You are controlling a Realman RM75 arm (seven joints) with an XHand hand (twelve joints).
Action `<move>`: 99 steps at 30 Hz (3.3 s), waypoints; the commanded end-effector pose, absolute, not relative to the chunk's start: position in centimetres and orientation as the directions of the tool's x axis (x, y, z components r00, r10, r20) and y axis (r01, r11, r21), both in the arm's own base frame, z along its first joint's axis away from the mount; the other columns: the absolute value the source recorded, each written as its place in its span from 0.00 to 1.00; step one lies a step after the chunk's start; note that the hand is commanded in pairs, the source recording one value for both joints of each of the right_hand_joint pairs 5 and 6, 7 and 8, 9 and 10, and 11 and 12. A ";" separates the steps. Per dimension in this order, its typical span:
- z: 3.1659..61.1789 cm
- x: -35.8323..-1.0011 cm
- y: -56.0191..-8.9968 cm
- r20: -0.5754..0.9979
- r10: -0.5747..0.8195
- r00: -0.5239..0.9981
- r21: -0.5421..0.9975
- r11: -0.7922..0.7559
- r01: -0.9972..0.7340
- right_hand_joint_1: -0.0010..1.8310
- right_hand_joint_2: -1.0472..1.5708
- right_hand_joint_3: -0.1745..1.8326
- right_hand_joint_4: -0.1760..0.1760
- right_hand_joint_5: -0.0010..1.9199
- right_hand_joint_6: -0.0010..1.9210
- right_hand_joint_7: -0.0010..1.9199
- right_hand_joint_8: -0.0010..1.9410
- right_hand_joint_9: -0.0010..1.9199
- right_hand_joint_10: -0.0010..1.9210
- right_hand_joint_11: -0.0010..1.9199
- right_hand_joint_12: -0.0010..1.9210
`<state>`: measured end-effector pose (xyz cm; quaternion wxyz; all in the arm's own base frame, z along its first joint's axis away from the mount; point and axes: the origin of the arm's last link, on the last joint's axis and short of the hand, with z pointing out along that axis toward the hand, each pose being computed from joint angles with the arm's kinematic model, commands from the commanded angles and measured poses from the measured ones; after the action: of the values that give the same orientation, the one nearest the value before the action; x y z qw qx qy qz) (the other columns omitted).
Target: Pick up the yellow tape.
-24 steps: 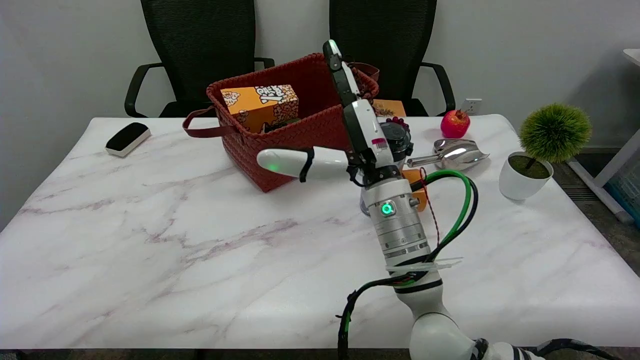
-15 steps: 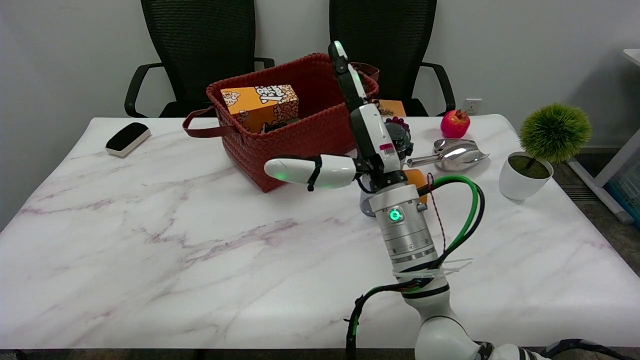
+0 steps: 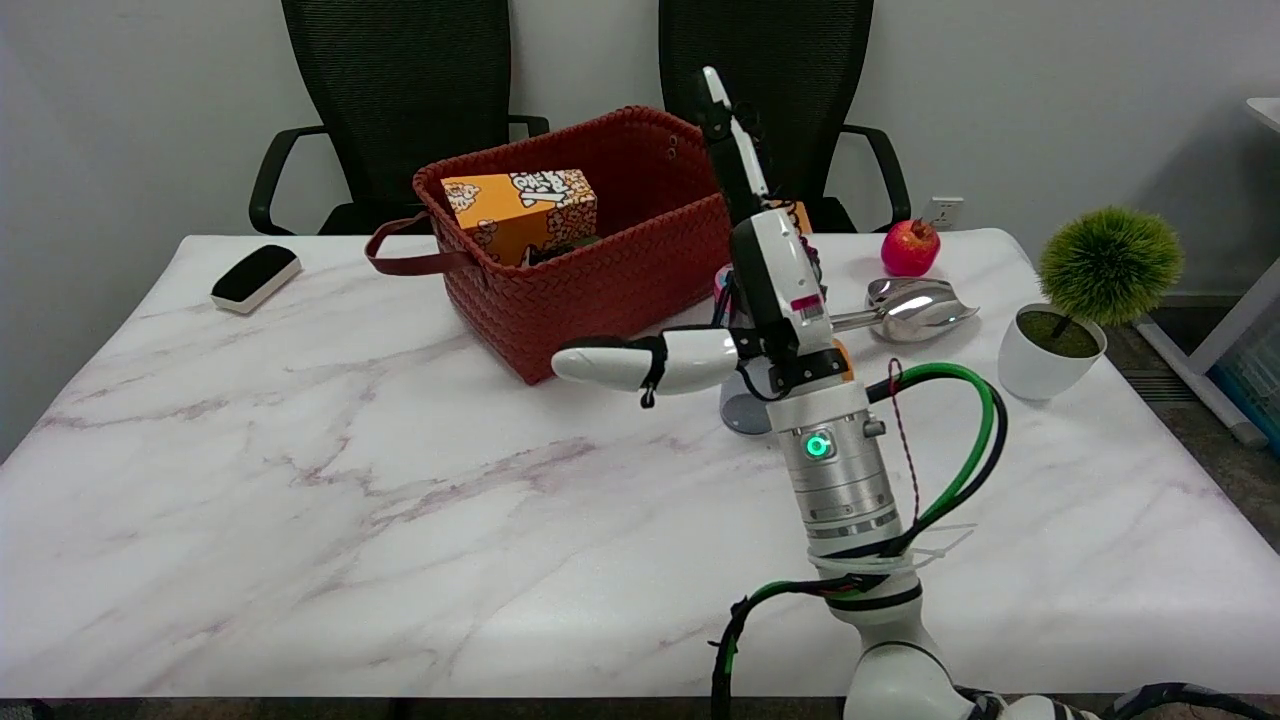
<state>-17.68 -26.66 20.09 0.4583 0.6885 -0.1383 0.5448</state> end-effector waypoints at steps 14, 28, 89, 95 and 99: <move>20.2 -17.5 -26.5 0.303 0.752 0.586 0.883 0.009 -0.468 0.50 0.46 0.22 0.50 0.00 0.00 0.00 0.00 0.00 0.00 0.00 0.00; 21.3 -21.6 -23.0 0.314 0.833 0.455 0.791 0.036 -0.610 0.50 0.47 0.23 0.50 0.00 0.00 0.00 0.00 0.00 0.00 0.00 0.00; 24.8 -30.3 -25.4 0.797 0.516 0.315 0.426 -0.111 -0.898 0.47 0.49 0.14 0.50 0.00 0.00 0.00 0.00 0.00 0.00 0.00 0.00; 26.2 -30.0 -24.6 0.761 0.561 0.325 0.456 -0.106 -0.884 0.48 0.47 0.14 0.50 0.00 0.00 0.00 0.00 0.00 0.00 0.00 0.00; 26.8 -29.7 -24.2 0.744 0.583 0.327 0.471 -0.110 -0.875 0.50 0.47 0.14 0.50 0.00 0.00 0.00 0.00 0.00 0.00 0.00 0.00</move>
<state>-30.10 -25.18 25.16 0.6440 0.4986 -0.1755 0.5530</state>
